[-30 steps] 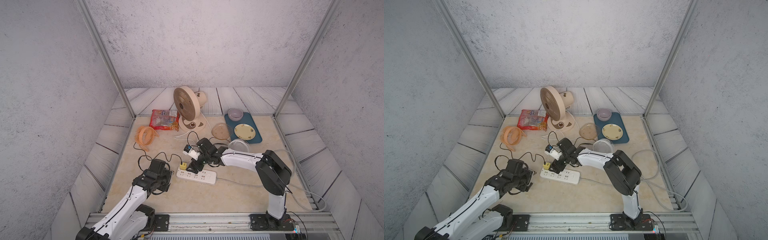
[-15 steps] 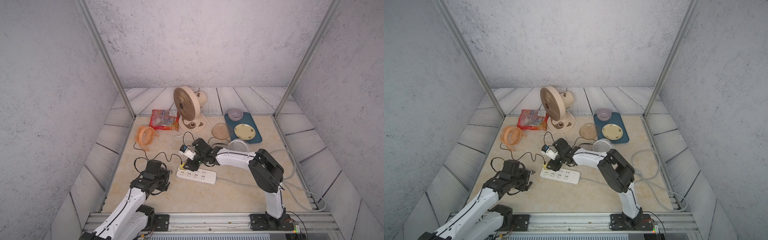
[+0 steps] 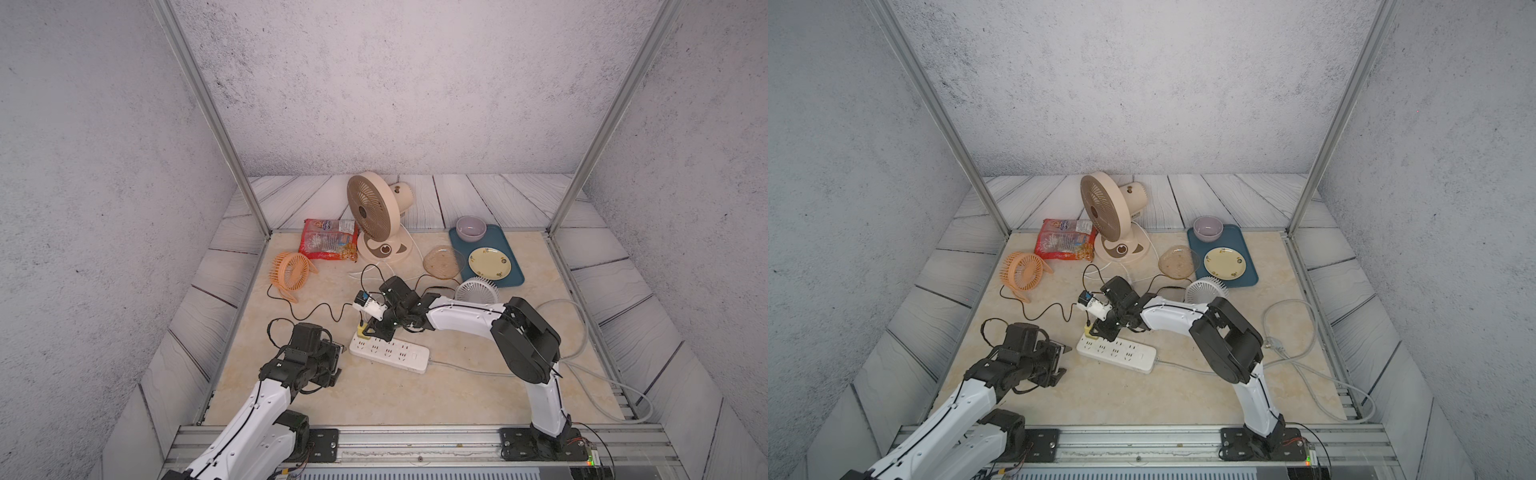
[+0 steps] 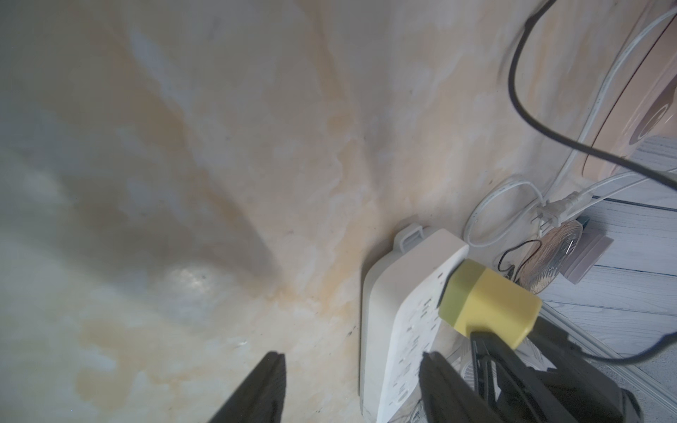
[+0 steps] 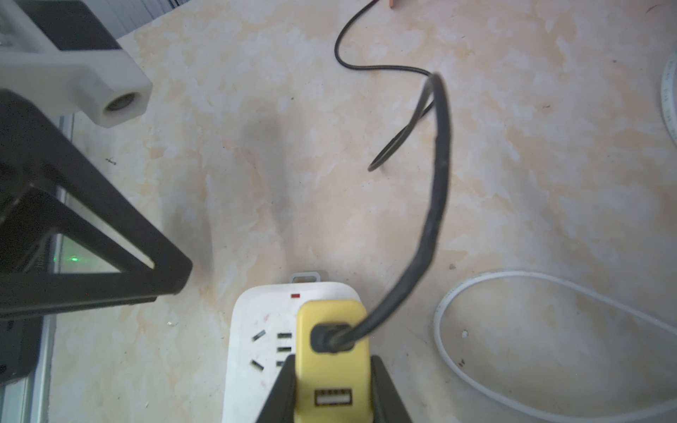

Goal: Unplug the desk fan from the power strip
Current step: Remove the plug from the socket.

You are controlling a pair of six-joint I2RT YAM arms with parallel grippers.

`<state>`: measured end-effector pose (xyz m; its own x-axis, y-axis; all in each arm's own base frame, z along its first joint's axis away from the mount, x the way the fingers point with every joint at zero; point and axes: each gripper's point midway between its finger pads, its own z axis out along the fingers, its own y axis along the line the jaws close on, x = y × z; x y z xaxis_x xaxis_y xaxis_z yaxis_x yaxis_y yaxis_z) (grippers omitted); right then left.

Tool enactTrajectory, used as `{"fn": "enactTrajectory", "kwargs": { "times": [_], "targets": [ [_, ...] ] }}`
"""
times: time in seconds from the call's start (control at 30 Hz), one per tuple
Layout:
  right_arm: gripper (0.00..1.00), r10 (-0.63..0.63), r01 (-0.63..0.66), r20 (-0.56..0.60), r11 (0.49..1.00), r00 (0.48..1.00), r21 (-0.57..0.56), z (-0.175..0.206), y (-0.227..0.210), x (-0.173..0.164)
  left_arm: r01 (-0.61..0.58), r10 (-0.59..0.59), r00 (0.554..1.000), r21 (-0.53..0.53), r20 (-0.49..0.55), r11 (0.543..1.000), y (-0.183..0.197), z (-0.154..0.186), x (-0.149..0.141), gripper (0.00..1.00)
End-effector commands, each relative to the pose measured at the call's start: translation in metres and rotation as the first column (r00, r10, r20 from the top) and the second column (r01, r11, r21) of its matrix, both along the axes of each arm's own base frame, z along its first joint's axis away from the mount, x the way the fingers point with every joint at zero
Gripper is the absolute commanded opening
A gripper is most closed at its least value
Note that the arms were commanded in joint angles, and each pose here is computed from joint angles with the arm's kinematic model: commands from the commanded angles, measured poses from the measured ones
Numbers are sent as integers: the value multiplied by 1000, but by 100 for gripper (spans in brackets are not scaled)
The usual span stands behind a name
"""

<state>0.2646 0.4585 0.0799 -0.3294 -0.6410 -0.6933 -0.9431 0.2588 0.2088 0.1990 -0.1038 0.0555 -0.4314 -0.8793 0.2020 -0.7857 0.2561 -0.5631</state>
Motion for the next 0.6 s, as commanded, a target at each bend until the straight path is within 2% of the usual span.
{"fn": "enactTrajectory", "kwargs": {
  "times": [0.0, 0.27, 0.57],
  "targets": [
    [10, 29, -29, 11, 1000, 1000, 6, 4, 10, -6, 24, -25, 1000, -39, -7, 999, -7, -2, 1, 65],
    [8, 23, -23, 67, 1000, 997, -4, 5, 16, -10, 19, -19, 1000, -70, -8, 997, -11, -8, 1, 64],
    [5, 21, -23, 98, 1000, 995, 19, 13, 27, -14, 4, -9, 999, -100, -47, 995, -15, -24, -1, 59]
  ]
}}
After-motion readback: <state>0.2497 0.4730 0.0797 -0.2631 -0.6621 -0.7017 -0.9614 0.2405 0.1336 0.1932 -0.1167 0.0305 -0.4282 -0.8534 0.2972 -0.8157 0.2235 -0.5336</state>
